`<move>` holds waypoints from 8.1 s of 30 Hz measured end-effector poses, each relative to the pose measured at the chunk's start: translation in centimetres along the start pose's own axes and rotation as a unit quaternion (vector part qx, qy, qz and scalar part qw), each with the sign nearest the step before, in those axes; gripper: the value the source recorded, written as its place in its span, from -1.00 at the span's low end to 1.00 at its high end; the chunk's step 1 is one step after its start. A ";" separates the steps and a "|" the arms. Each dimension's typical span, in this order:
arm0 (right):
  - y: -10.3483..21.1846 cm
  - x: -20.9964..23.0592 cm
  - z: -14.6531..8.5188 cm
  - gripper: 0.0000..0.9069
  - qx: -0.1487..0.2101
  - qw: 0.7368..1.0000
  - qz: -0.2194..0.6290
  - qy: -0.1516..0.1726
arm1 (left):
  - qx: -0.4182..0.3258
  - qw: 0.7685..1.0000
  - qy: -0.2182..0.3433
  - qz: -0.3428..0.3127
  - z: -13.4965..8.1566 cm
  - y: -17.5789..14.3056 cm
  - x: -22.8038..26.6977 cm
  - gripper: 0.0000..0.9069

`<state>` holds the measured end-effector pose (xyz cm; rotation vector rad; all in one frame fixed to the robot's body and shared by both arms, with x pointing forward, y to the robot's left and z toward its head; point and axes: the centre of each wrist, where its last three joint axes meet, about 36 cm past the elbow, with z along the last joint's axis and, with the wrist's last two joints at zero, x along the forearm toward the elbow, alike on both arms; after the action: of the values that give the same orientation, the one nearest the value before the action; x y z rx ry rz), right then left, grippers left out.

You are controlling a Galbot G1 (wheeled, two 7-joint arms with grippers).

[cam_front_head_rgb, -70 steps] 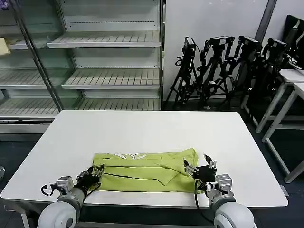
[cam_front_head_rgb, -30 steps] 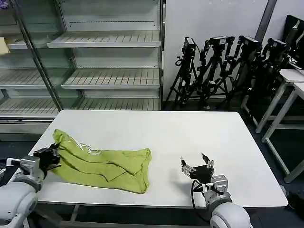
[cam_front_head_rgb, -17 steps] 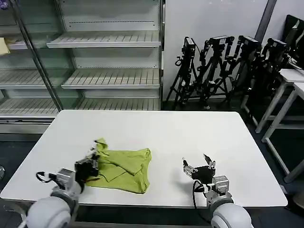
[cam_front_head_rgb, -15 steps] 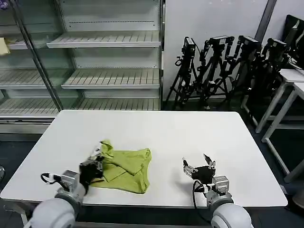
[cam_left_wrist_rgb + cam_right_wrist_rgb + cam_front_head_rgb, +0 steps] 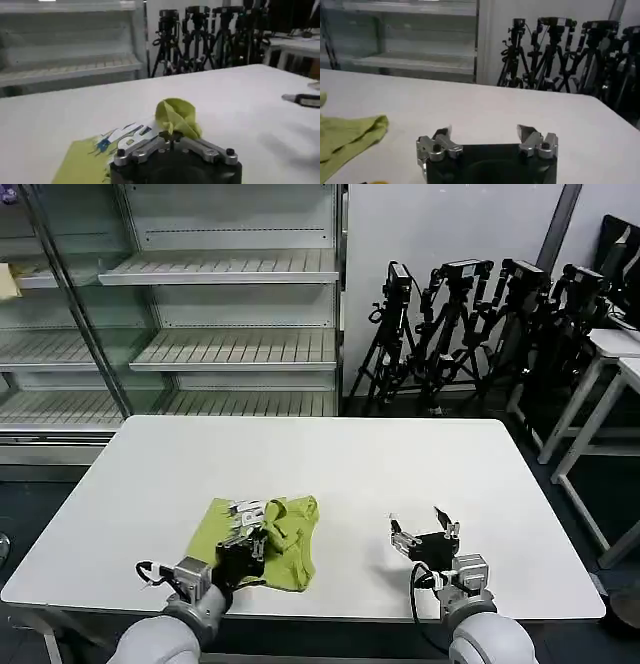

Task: Fold and organize the clothes.

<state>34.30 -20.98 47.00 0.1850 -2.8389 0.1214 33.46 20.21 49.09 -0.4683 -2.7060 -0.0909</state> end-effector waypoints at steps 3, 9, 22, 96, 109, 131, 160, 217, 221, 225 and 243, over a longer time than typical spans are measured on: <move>-0.1 0.0 0.0 1.00 0.000 1.000 0.001 -0.001 | 0.011 1.000 -0.001 0.000 -0.3 -0.1 -0.7 -0.98; -0.1 0.0 0.0 1.00 0.000 1.000 0.002 -0.001 | 0.026 1.000 -0.003 -0.007 -0.9 0.1 -2.1 -0.98; -0.4 0.1 0.0 1.00 0.002 1.000 0.005 -0.001 | 0.038 0.999 -0.001 0.000 -1.1 -0.3 -3.9 1.00; 0.2 -0.6 -0.1 1.00 0.008 1.000 -0.005 -0.010 | 0.137 0.989 0.015 -0.061 7.4 9.8 -3.8 -0.98; 0.4 -0.3 -0.4 1.00 0.011 1.000 -0.008 -0.011 | 0.106 0.991 0.009 -0.078 6.1 11.6 -3.2 -0.98; 1.8 0.4 -1.3 1.00 0.010 0.999 -0.026 -0.022 | -0.143 0.951 0.019 -0.273 -4.3 25.4 7.3 -0.98; -0.9 0.9 -2.4 1.00 0.025 0.999 0.011 -0.039 | -0.039 0.997 -0.057 -0.023 0.9 -4.4 -2.4 -0.98; -2.8 -8.7 -2.1 1.00 0.039 0.990 0.039 -0.129 | -0.035 0.974 -0.193 -0.114 1.6 9.4 -4.5 1.00; -3.0 -8.9 -2.0 1.00 0.039 0.990 0.040 -0.133 | -0.043 0.972 -0.201 -0.115 2.1 10.2 -4.1 1.00; -2.9 -9.0 -2.0 1.00 0.043 0.989 0.039 -0.138 | -0.051 0.971 -0.205 -0.114 2.4 10.9 -4.0 1.00; -2.6 -9.3 -1.6 1.00 0.061 0.984 0.044 -0.159 | -0.081 0.969 -0.209 -0.106 3.5 12.6 -3.5 1.00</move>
<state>43.90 -22.33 45.95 0.1143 -3.1608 0.3104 39.47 31.43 44.51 -0.2644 -3.1755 -0.3044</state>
